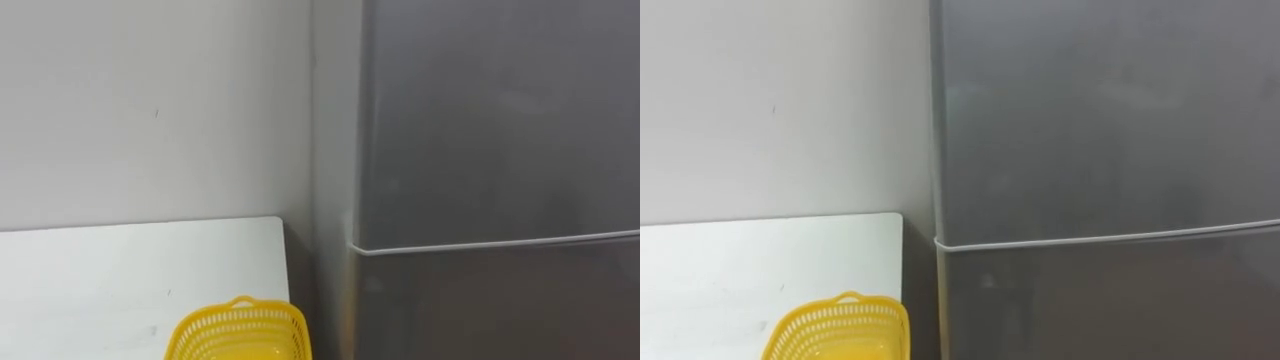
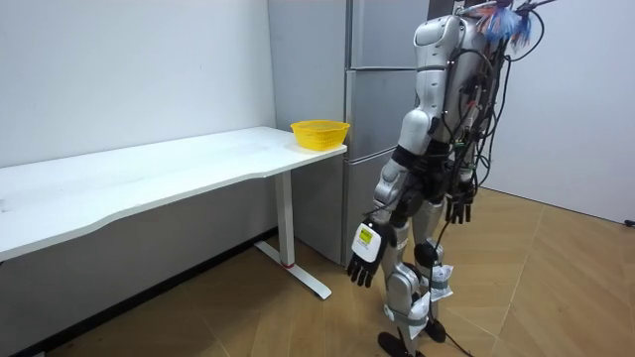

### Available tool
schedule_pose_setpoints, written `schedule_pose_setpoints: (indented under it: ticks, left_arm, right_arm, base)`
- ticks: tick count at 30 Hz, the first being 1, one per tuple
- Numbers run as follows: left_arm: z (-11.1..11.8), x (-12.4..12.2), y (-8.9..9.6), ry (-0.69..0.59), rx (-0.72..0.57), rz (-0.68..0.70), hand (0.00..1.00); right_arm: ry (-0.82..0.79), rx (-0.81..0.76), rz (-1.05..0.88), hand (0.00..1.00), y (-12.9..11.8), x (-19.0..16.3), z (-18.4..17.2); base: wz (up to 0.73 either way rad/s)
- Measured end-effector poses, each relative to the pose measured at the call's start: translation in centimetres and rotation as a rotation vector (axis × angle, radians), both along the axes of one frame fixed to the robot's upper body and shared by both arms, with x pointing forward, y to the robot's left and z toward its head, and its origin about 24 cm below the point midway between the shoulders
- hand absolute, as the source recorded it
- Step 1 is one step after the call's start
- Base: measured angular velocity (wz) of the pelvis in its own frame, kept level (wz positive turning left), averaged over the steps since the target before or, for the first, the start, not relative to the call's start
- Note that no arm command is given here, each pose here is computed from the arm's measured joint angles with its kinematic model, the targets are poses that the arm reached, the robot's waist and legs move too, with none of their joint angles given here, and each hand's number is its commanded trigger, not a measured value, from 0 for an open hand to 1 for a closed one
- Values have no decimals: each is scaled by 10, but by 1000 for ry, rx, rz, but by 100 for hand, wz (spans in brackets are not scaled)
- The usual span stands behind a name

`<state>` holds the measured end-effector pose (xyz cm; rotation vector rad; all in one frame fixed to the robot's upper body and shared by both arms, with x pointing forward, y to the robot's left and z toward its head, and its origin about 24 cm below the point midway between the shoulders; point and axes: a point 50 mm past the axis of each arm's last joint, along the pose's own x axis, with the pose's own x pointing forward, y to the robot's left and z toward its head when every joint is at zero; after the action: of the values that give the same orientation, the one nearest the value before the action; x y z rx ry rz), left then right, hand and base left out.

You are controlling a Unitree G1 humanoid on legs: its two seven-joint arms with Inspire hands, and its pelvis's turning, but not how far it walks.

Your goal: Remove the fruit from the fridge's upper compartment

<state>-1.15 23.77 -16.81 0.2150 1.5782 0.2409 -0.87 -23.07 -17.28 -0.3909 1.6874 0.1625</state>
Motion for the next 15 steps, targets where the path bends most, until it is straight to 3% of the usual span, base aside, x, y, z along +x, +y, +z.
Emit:
schedule_pose_setpoints:
  ticks: [4, 11, 15]
  left_arm:
    - [1, -8, 1, -34, 18, 194, 0]
    - [4, -25, 11, -119, 134, 709, 0]
    - [7, -18, 21, -191, 209, 980, 0]
  right_arm:
    - [-14, -9, -12, 0, -1, 2, 0]
    - [-29, -31, -59, 0, -5, -2, 1]
    - [-40, -43, -121, 0, -8, -1, 1]
  base:
    - [-3]
    - [0]
    - [0]
